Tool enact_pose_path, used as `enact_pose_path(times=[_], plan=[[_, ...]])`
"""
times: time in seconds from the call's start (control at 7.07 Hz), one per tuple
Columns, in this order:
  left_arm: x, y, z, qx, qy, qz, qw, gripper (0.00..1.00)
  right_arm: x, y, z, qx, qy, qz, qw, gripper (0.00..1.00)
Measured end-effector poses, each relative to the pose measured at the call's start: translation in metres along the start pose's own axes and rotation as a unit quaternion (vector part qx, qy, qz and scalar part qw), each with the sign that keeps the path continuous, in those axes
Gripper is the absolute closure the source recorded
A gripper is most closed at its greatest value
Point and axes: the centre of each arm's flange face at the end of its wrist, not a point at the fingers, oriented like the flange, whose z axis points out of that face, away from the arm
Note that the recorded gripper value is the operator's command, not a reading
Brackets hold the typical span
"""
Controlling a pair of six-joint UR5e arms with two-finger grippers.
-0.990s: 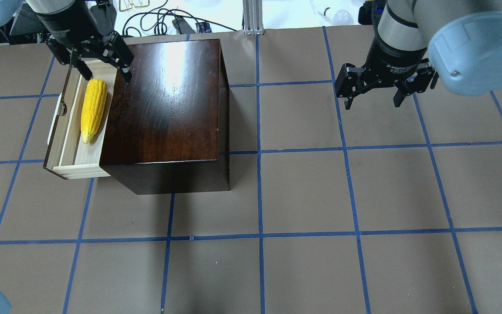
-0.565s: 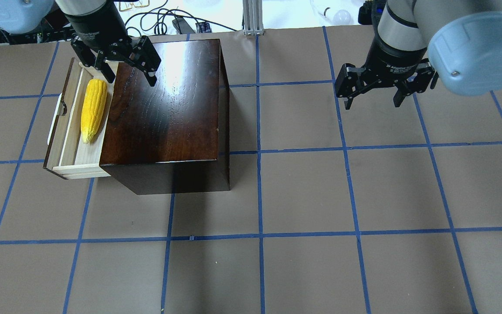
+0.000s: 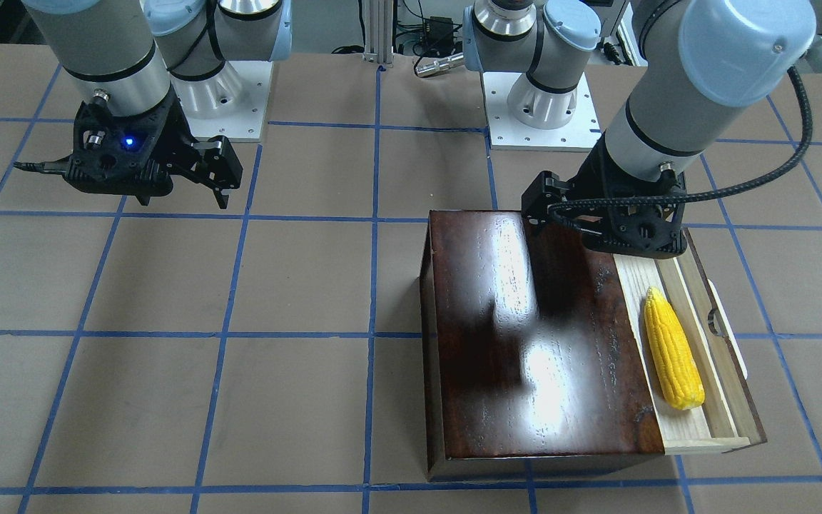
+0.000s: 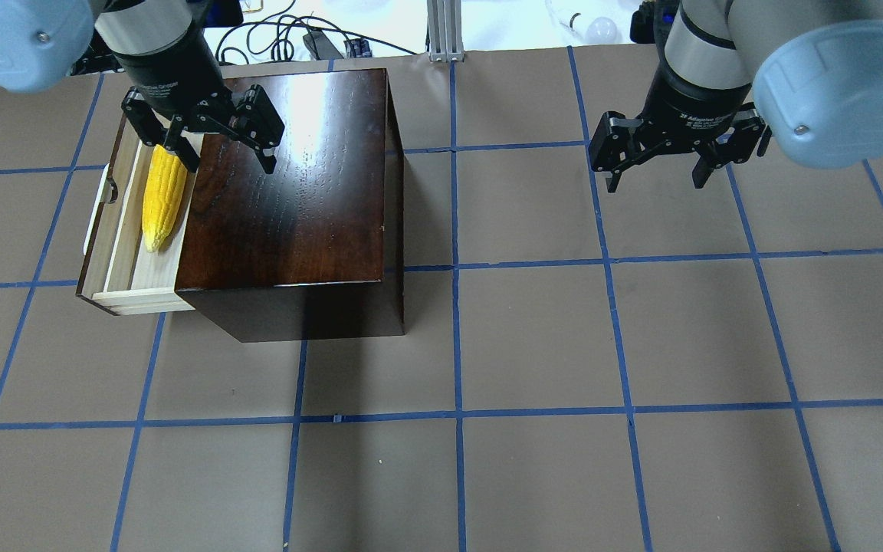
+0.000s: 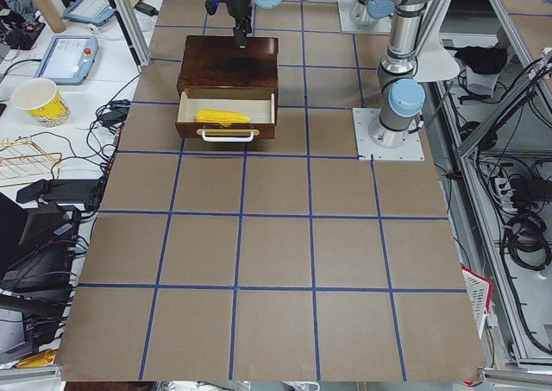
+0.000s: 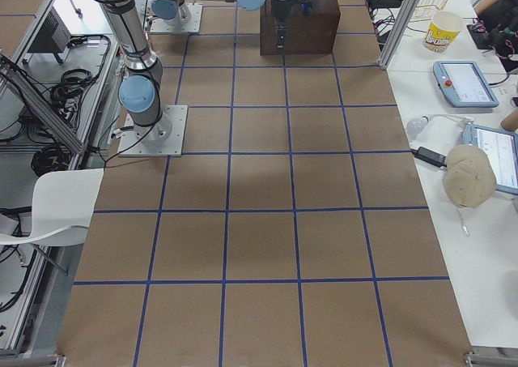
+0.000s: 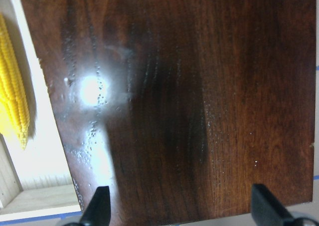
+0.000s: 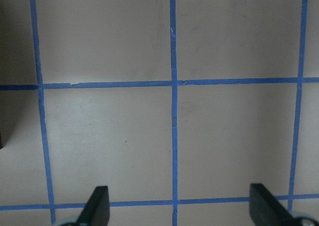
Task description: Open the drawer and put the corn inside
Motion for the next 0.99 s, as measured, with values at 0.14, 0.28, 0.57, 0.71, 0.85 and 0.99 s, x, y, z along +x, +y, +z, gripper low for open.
enact_pose_path(times=[0.14, 0.28, 0.57, 0.71, 0.85, 0.99], plan=[[-0.002, 0.004, -0.002, 0.0, -0.001, -0.006, 1.0, 0.0, 0.0, 0.0, 0.0, 0.0, 0.0, 0.0, 1.0, 0.0], [-0.002, 0.009, -0.005, 0.001, -0.002, -0.009, 1.0, 0.0, 0.0, 0.0, 0.0, 0.0, 0.0, 0.0, 1.0, 0.0], [-0.002, 0.017, -0.005, 0.001, -0.001, -0.011, 0.9999, 0.0, 0.0, 0.0, 0.0, 0.0, 0.0, 0.0, 1.0, 0.0], [-0.002, 0.017, -0.001, -0.001, 0.0, -0.01, 0.9999, 0.0, 0.0, 0.0, 0.0, 0.0, 0.0, 0.0, 1.0, 0.0], [-0.002, 0.017, 0.001, -0.002, 0.0, -0.01, 1.0, 0.0, 0.0, 0.0, 0.0, 0.0, 0.0, 0.0, 1.0, 0.0], [-0.003, 0.017, 0.002, -0.002, 0.001, -0.009, 1.0, 0.0, 0.0, 0.0, 0.0, 0.0, 0.0, 0.0, 1.0, 0.0]])
